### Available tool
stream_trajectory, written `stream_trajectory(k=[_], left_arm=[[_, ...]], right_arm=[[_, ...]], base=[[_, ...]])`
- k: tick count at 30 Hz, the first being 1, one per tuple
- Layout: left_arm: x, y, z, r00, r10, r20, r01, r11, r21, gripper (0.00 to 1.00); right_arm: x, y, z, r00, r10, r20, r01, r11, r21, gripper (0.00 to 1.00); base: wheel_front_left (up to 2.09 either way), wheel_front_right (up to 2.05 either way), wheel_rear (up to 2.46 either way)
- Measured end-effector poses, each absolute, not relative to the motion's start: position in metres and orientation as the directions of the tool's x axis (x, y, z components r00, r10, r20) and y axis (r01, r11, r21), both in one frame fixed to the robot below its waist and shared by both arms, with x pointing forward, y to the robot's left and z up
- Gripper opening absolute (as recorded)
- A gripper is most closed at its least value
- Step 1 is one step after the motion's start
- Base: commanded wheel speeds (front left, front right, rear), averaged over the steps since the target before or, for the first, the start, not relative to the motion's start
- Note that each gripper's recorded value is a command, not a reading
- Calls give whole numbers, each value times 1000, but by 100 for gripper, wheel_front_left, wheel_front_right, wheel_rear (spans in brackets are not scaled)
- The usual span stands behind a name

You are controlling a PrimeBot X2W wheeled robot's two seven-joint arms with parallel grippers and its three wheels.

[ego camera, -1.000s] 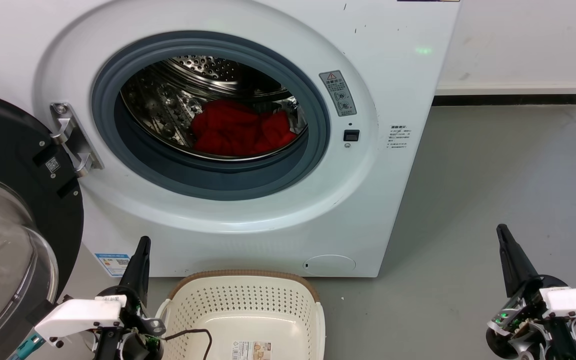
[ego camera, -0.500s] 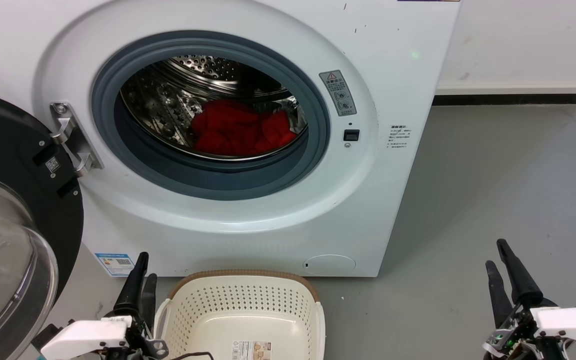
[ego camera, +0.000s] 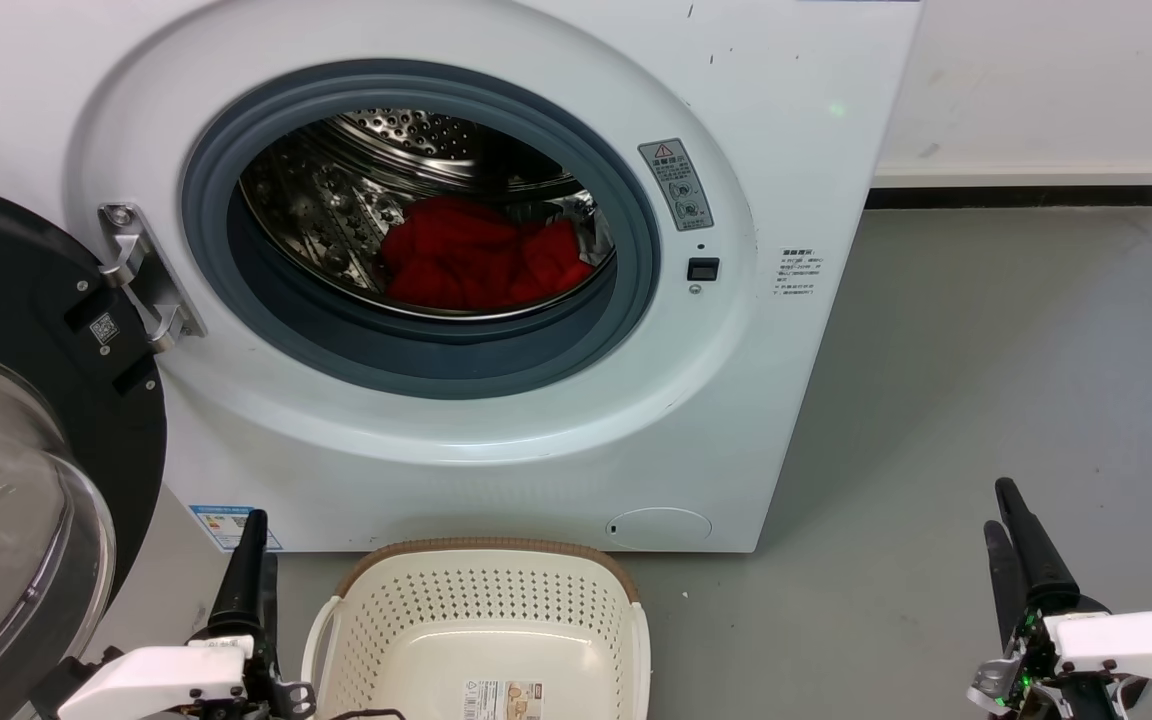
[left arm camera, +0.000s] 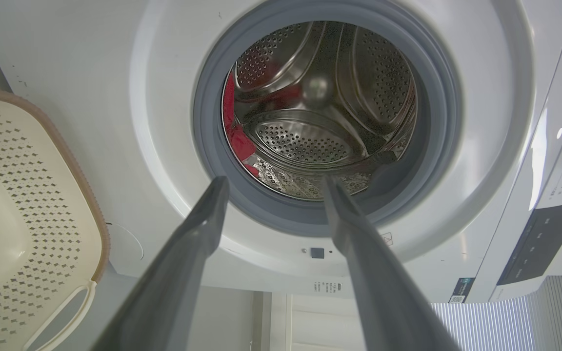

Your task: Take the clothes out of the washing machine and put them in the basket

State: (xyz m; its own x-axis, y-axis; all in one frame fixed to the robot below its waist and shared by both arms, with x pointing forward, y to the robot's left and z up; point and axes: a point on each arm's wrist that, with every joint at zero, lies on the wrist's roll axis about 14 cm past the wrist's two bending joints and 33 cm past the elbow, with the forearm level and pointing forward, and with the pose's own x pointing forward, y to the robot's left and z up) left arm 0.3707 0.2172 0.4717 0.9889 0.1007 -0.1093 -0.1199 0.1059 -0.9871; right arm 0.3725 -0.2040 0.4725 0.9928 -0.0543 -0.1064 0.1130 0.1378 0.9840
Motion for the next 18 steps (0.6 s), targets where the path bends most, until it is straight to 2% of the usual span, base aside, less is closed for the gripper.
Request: stream_trajectory(k=[8, 9, 18], left_arm=[[371, 236, 484, 984, 166, -68, -106, 232, -967, 100], [372, 243, 491, 982, 185, -45, -98, 290, -952, 100], [376, 248, 517, 977, 211, 27, -78, 472, -878, 100]], right_arm=[[373, -210, 477, 993, -75, -91, 110, 322, 940, 100], [375, -211, 486, 995, -78, -63, 89, 405, 910, 100], [381, -208, 521, 997, -61, 50, 3, 653, 757, 100]], base=[[0, 0, 0], [0, 0, 0], [0, 0, 0]])
